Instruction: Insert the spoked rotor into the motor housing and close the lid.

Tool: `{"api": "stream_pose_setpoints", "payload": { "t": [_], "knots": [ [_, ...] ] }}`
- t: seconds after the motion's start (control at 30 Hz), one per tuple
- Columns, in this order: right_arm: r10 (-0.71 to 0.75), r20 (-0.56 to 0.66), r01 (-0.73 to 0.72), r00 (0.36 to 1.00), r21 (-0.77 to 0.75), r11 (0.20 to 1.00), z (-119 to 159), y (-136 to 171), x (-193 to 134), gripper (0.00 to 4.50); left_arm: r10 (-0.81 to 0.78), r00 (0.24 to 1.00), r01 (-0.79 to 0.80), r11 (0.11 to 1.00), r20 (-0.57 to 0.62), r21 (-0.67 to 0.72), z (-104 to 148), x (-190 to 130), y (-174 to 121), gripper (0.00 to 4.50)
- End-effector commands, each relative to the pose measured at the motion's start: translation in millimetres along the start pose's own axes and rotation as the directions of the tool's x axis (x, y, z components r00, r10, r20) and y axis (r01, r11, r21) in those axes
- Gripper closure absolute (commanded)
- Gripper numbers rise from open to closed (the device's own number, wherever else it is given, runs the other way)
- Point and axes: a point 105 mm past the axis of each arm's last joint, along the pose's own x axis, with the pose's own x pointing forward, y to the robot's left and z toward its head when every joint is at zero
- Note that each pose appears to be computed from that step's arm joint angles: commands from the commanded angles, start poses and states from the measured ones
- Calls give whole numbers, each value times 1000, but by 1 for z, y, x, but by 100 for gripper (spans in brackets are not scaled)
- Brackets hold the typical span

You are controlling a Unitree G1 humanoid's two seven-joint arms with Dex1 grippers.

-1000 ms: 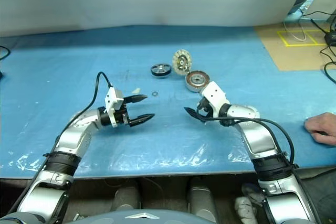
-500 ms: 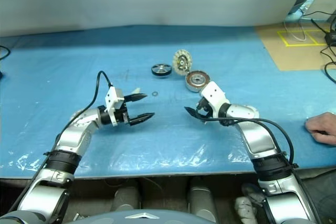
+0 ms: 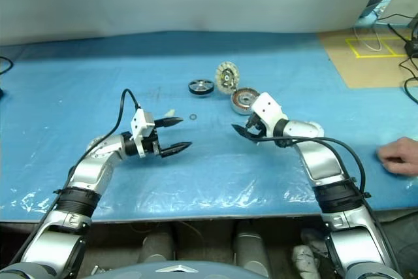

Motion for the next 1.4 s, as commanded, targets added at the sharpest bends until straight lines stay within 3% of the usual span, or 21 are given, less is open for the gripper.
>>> {"api": "stream_pose_setpoints", "payload": {
  "t": [0.03, 0.23, 0.4, 1.0, 1.2, 1.4],
  "knots": [
    [12, 28, -9, 1000, -99, 995, 21, -11, 3, 4, 9, 1000, -10, 999, 22, 32, 7, -1, 2, 1],
    [68, -60, -82, 996, -273, 958, 32, -25, 22, 4, 10, 1000, -10, 999, 22, 31, 4, 2, 1, 1],
    [123, -34, -127, 992, -317, 940, 55, -40, 21, 4, 20, 999, -21, 999, 28, 33, 3, 3, 0, 1],
    [201, -6, -193, 979, -317, 929, 60, -34, 13, 4, 30, 999, -31, 999, 15, 32, -1, -2, -5, 1],
    [180, -24, -179, 983, -312, 933, 55, -41, -4, 4, 15, 1000, -15, 999, 11, 36, 0, -1, -6, 1],
    [262, -103, -281, 959, -298, 912, 39, -27, -43, 4, 7, 1000, -7, 999, 8, 34, 0, -1, -7, 1]
  ]
}}
